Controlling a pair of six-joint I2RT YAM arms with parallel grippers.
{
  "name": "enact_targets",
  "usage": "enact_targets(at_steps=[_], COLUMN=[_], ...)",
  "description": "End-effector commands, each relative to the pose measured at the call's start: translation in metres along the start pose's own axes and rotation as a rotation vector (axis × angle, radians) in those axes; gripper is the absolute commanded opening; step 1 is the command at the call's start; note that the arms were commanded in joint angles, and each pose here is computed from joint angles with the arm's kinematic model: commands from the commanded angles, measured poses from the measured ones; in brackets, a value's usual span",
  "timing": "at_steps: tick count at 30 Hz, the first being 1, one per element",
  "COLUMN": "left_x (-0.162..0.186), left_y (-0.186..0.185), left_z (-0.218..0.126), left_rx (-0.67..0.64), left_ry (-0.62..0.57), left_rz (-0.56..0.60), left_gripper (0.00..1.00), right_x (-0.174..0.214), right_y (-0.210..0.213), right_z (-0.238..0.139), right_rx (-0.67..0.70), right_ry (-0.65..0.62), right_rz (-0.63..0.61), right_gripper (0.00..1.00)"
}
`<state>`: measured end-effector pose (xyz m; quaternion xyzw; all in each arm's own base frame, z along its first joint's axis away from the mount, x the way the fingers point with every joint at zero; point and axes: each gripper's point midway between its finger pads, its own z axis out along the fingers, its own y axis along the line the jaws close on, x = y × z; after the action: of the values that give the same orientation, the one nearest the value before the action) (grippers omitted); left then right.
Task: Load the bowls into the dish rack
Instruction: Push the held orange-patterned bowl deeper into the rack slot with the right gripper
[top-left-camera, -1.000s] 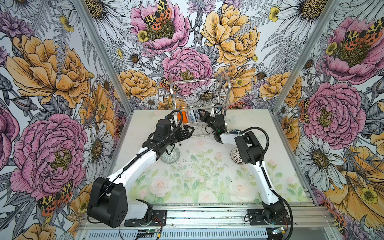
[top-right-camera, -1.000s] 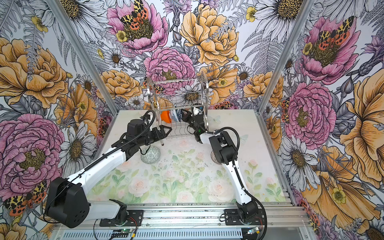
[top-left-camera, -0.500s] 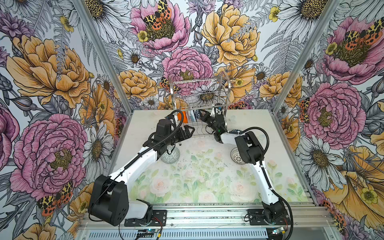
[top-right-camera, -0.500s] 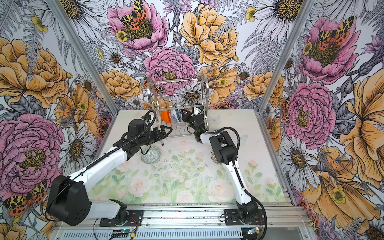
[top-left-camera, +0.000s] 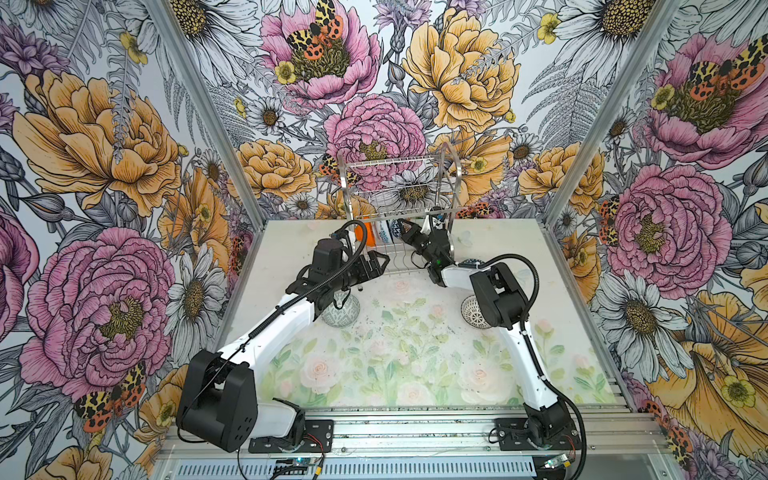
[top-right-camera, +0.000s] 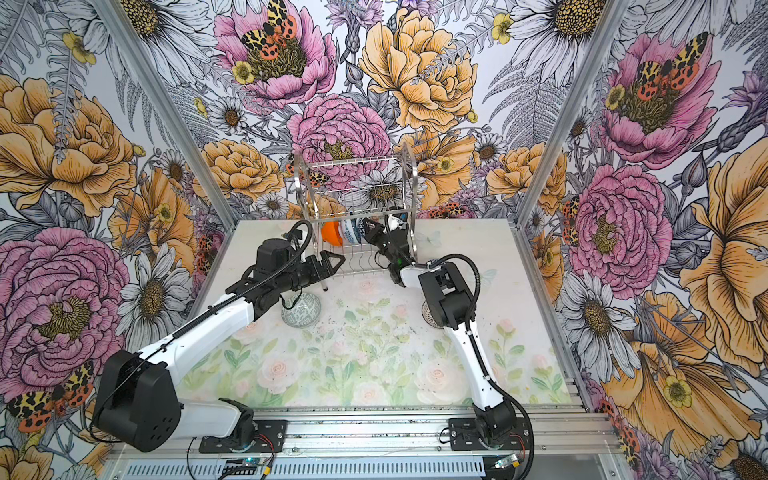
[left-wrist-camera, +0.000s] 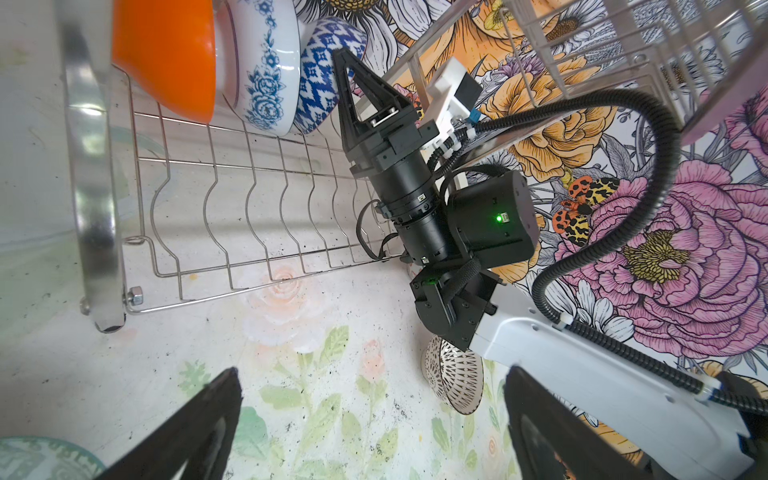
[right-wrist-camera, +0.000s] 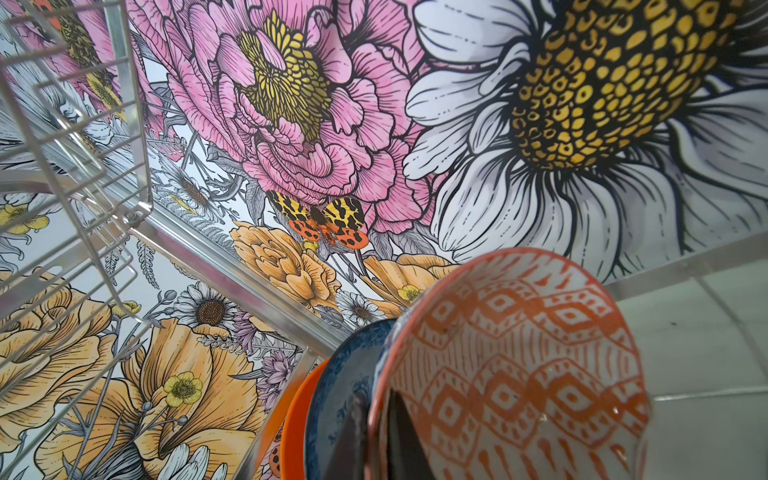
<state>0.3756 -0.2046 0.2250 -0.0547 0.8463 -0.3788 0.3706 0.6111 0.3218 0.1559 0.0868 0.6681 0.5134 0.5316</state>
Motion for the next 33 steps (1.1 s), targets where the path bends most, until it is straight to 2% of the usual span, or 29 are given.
enact_targets(at_steps=[1,33], left_x=[0.001,0.002], left_y=[-0.006,-0.003], left_z=[-0.003,-0.002], left_rx=[0.020,0.009], left_ry=[-0.003,0.002], left_rz=[0.017,0.015], left_gripper=[0.99,0.99], right_x=[0.041,0.027], right_y=[-0.055,-0.049], right_z=[-0.017,-0.033], right_rx=[0.160,0.215], right_ry=[0.099,0.100], right_rz=[0.001,-0.099], right_gripper=[0.14,0.20])
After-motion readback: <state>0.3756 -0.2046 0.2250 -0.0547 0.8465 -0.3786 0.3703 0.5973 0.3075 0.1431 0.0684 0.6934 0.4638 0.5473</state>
